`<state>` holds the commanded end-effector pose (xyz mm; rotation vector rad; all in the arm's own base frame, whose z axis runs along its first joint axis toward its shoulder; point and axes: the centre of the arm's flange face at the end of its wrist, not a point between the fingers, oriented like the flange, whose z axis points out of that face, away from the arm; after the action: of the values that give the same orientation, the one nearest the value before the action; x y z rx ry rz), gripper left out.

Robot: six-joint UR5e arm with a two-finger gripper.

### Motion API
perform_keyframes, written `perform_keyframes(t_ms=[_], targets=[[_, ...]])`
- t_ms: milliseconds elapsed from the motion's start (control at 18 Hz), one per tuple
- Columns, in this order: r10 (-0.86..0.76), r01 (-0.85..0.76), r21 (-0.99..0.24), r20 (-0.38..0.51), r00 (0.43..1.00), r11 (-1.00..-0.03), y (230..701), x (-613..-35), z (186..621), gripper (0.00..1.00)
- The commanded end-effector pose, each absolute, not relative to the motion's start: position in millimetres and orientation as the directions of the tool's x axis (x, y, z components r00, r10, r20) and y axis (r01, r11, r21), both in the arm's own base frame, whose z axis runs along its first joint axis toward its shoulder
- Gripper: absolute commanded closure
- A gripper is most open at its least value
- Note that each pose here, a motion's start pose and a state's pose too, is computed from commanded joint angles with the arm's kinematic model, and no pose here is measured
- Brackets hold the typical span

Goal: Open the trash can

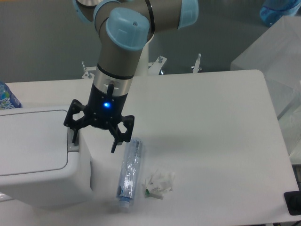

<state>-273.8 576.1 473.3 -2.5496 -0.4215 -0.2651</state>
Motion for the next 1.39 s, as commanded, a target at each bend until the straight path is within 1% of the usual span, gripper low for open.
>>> perform_keyframes(t_ms=[1167, 1333, 1389], targets=[[0.245, 0.351, -0.469, 0.274, 0.93, -0.81, 578, -276, 468, 0.0], [0.239, 0.343, -0.488, 0.264, 0.934, -0.803, 580, -277, 479, 0.0], [0.234, 0.335, -0.506, 0.254, 0.939, -0.795, 581, -278, 490, 0.0]])
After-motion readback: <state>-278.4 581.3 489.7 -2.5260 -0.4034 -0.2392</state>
